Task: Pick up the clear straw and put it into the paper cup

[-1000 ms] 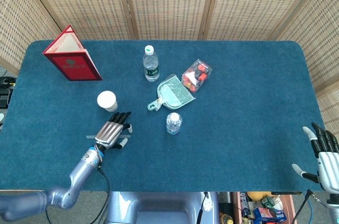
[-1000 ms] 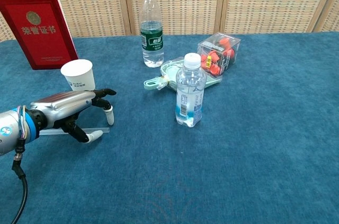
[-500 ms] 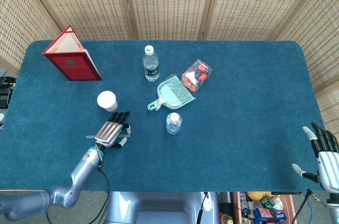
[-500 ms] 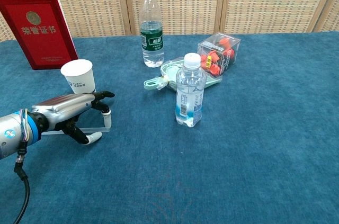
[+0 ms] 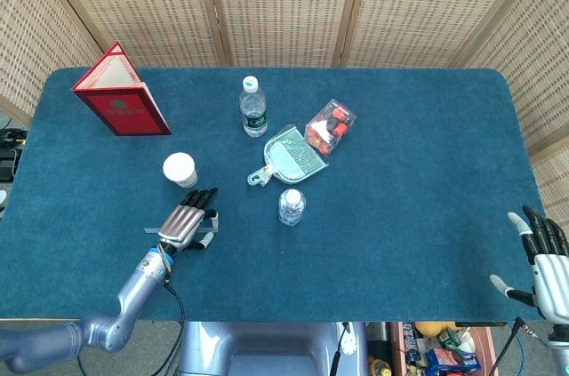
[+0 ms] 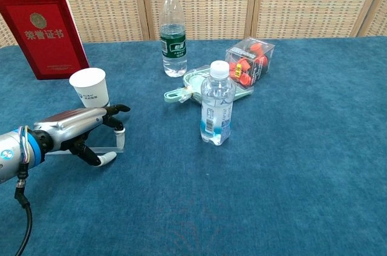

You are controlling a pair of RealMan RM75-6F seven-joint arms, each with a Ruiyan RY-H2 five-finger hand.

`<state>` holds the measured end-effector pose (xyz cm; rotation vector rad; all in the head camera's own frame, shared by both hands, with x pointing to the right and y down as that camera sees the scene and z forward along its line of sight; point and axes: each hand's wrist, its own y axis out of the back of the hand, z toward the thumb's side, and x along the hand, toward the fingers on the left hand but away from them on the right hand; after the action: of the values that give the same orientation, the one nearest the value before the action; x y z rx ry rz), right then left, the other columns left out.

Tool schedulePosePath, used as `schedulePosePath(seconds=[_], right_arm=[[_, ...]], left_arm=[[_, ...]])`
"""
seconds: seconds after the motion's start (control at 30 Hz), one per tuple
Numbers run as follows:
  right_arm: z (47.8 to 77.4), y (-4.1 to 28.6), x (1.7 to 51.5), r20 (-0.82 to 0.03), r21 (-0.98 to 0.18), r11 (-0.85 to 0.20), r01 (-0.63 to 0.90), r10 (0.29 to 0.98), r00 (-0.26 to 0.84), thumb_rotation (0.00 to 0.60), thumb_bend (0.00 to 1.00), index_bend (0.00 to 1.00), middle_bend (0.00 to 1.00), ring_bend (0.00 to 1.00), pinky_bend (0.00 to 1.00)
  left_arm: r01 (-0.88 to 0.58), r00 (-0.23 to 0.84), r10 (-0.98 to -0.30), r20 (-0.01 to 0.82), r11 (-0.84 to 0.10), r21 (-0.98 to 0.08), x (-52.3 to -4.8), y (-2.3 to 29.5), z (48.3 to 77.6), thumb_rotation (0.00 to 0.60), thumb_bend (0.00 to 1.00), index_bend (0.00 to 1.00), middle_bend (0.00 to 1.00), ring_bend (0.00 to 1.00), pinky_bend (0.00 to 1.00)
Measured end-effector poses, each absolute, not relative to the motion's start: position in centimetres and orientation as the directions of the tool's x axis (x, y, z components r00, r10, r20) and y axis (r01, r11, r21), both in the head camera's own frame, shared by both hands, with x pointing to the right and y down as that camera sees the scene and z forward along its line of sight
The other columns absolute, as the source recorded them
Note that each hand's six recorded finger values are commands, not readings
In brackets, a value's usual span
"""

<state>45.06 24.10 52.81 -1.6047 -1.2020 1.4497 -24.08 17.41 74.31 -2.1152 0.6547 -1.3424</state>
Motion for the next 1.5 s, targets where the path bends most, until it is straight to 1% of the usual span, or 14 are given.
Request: schedulePosePath(seconds=[0.13, 0.33, 0.53, 0.63, 0.73, 0.83, 0.87, 0.97, 1.07, 1.17, 1.27, 1.37, 1.5], right_arm=[[52.8, 24.1, 45.0, -0.379, -0.909, -0.365, 0.2, 0.925, -0.033, 0.6, 0.0, 0.0, 0.0, 0.0, 0.0], [52.9, 24.1, 45.0, -0.379, -0.909, -0.366, 0.198, 0.925, -0.034, 0.6, 0.0, 0.0, 0.0, 0.0, 0.0], [52.9, 24.1, 44.9, -0.382, -0.909, -0.369, 0.195, 0.923, -0.033, 0.6, 0.0, 0.0, 0.0, 0.0, 0.0], [53.0, 24.1, 44.9, -0.382, -0.909, -0.369, 0.194, 0.924, -0.032, 0.6, 0.0, 0.0, 0.0, 0.0, 0.0], [53.0, 24.1, 44.8, -0.384, -0.909, -0.371, 0.192, 0.923, -0.032, 0.6, 0.0, 0.0, 0.0, 0.0, 0.0], [53.1, 24.1, 44.8, -0.386, -0.908, -0.373, 0.19, 0.922, -0.033, 0.6, 0.0, 0.0, 0.0, 0.0, 0.0], [53.1, 24.1, 44.8, -0.387, -0.908, -0.374, 0.189, 0.922, -0.033, 0.6, 0.0, 0.0, 0.0, 0.0, 0.0], [53.3, 24.1, 44.8, -0.39, -0.907, -0.377, 0.186, 0.92, -0.035, 0.6, 0.0, 0.0, 0.0, 0.0, 0.0], [53.5, 24.1, 44.8, -0.395, -0.906, -0.382, 0.18, 0.918, -0.037, 0.6, 0.0, 0.0, 0.0, 0.0, 0.0], [53.7, 24.0, 44.7, -0.399, -0.905, -0.387, 0.175, 0.916, -0.039, 0.6, 0.0, 0.0, 0.0, 0.0, 0.0], [53.8, 24.0, 44.8, -0.401, -0.905, -0.389, 0.172, 0.915, -0.042, 0.6, 0.0, 0.0, 0.0, 0.0, 0.0], [53.9, 23.9, 44.8, -0.403, -0.905, -0.39, 0.171, 0.914, -0.047, 0.6, 0.0, 0.0, 0.0, 0.0, 0.0], [54.1, 23.9, 44.9, -0.409, -0.903, -0.395, 0.169, 0.911, -0.052, 0.6, 0.0, 0.0, 0.0, 0.0, 0.0]], left_arm=[[-0.141, 0.397, -0.663, 0.635, -0.727, -0.672, -23.9, 17.3, 73.5, 0.6, 0.42, 0.58, 0.0, 0.0, 0.0], [-0.208, 0.436, -0.678, 0.591, -0.715, -0.667, -23.4, 17.0, 71.2, 0.6, 0.42, 0.58, 0.0, 0.0, 0.0], [-0.352, 0.5, -0.712, 0.493, -0.687, -0.636, -22.7, 16.1, 67.3, 0.6, 0.42, 0.58, 0.0, 0.0, 0.0], [-0.457, 0.52, -0.743, 0.421, -0.659, -0.598, -22.7, 15.2, 65.4, 0.6, 0.42, 0.58, 0.0, 0.0, 0.0], [-0.581, 0.522, -0.782, 0.34, -0.618, -0.529, -23.1, 14.0, 63.7, 0.6, 0.42, 0.58, 0.0, 0.0, 0.0], [-0.718, 0.501, -0.83, 0.245, -0.557, -0.417, -23.9, 12.4, 62.0, 0.6, 0.42, 0.59, 0.0, 0.0, 0.0], [-0.741, 0.495, -0.838, 0.229, -0.545, -0.393, -24.0, 12.0, 61.7, 0.6, 0.42, 0.59, 0.0, 0.0, 0.0], [-0.841, 0.451, -0.881, 0.143, -0.473, -0.263, -25.3, 10.2, 60.5, 0.6, 0.42, 0.59, 0.0, 0.0, 0.0], [-0.903, 0.391, -0.916, 0.085, -0.4, -0.157, -26.7, 8.4, 60.1, 0.6, 0.42, 0.6, 0.0, 0.0, 0.0], [-0.943, 0.326, -0.943, 0.066, -0.33, -0.051, -28.0, 6.8, 60.5, 0.6, 0.42, 0.6, 0.0, 0.0, 0.0], [-0.965, 0.263, -0.961, 0.09, -0.261, 0.035, -29.3, 5.4, 61.7, 0.6, 0.42, 0.6, 0.0, 0.0, 0.0], [-0.972, 0.231, -0.963, 0.135, -0.222, 0.077, -30.0, 4.5, 63.3, 0.6, 0.42, 0.6, 0.0, 0.0, 0.0], [-0.973, 0.22, -0.957, 0.189, -0.202, 0.111, -30.1, 4.2, 65.1, 0.6, 0.42, 0.6, 0.0, 0.0, 0.0]])
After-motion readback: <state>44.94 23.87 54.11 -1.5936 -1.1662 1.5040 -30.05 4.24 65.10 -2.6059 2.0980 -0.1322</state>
